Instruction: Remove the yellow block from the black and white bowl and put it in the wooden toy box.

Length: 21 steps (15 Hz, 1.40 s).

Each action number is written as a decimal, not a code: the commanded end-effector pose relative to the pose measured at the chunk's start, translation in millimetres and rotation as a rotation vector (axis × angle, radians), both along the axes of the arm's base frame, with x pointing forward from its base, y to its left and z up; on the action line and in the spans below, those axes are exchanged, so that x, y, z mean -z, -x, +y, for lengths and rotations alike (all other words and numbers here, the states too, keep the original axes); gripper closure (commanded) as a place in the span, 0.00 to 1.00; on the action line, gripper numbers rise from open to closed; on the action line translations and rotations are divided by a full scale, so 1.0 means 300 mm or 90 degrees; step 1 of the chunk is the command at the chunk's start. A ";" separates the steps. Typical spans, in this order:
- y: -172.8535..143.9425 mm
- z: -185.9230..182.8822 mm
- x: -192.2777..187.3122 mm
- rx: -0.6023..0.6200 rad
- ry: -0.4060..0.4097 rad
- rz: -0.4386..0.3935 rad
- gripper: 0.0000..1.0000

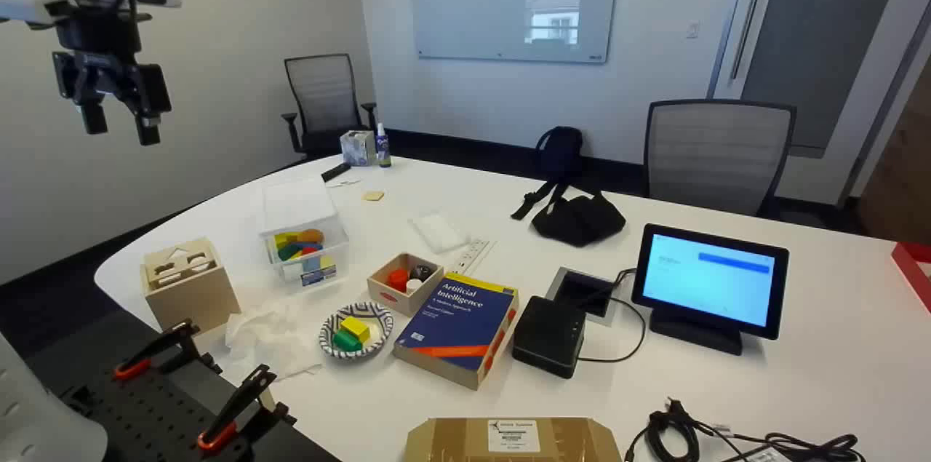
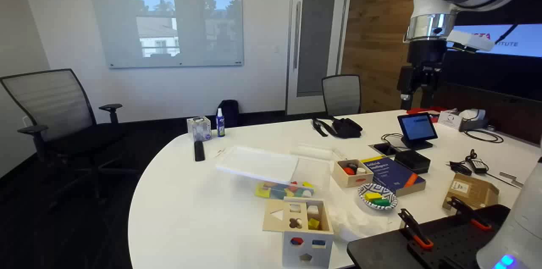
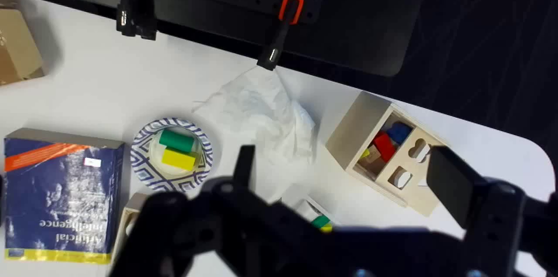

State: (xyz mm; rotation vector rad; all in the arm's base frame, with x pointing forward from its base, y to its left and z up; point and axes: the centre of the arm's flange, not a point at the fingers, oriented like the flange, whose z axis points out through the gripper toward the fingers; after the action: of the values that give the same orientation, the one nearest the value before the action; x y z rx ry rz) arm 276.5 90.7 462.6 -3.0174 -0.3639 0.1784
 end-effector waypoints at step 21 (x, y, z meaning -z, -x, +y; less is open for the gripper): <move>-0.541 -0.449 0.474 -0.103 0.157 -0.221 0.00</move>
State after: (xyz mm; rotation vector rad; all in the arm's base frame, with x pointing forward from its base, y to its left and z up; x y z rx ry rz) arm 415.2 -32.7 358.2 -3.3262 -0.5499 -0.3894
